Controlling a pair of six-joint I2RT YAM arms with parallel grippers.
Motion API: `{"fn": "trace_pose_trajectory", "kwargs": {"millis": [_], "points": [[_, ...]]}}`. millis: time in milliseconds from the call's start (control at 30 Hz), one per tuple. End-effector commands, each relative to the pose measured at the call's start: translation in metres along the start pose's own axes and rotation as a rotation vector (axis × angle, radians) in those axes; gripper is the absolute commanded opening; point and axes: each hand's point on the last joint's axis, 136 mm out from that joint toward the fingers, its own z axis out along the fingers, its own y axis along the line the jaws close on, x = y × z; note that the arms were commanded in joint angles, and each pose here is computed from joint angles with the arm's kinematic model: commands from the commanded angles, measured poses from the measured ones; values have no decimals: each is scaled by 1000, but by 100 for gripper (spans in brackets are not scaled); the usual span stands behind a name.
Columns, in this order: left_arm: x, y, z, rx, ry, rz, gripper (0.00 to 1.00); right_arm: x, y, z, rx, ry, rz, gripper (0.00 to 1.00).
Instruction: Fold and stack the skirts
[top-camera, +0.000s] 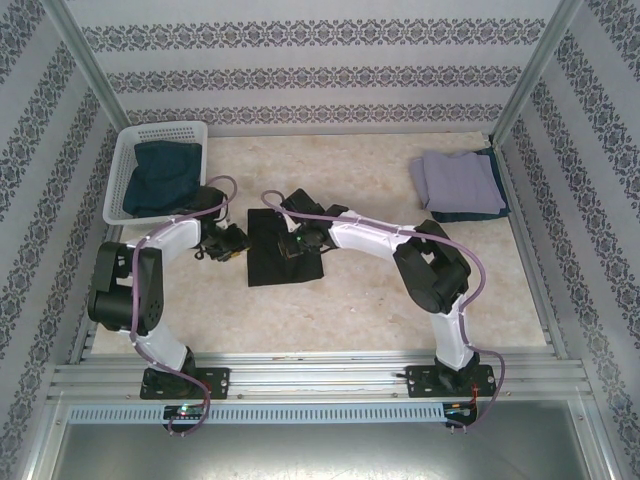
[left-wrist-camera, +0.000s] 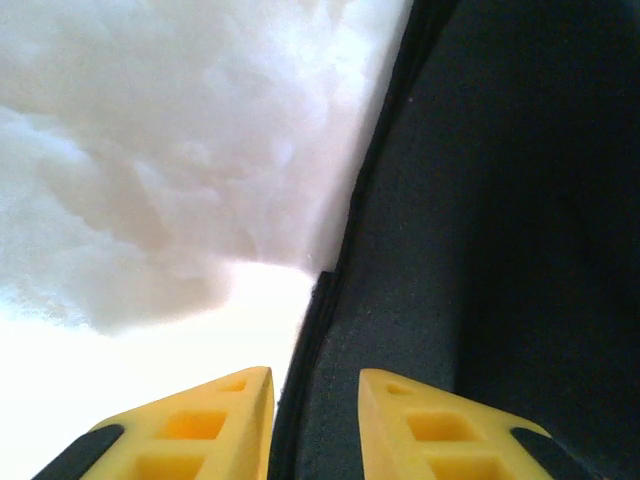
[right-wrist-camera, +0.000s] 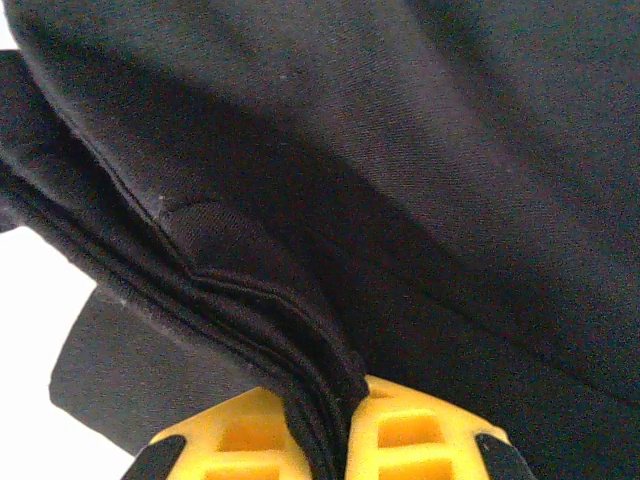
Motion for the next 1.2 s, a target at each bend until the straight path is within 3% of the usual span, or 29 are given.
{"fn": "trace_pose_trajectory", "kwargs": {"millis": [0,167,367,533,700,867,1033,1133,1167], "points": [[17,8,16,11,79,-22,28,-15,21,-9,-46,-57,46,0],[17,-1,18,60,85,-40,28,-23,22,-11,-12,-113,91,0],[14,-7,19,86,90,-22,30,-34,-1,-50,87,-260,111,0],[23,-6,36,117,143,-46,21,-36,-12,-62,156,-307,171,0],[26,-11,36,160,145,-49,11,-32,9,-28,81,-239,178,0],[23,-11,34,149,139,-38,12,-34,29,-9,58,-144,104,0],[14,-14,27,131,119,-20,18,-22,30,-15,61,-71,64,14],[9,-13,18,102,98,-15,21,-11,57,-24,-101,-14,-2,26],[6,-12,12,91,87,-14,22,-9,68,-30,-165,-1,-21,35]]}}
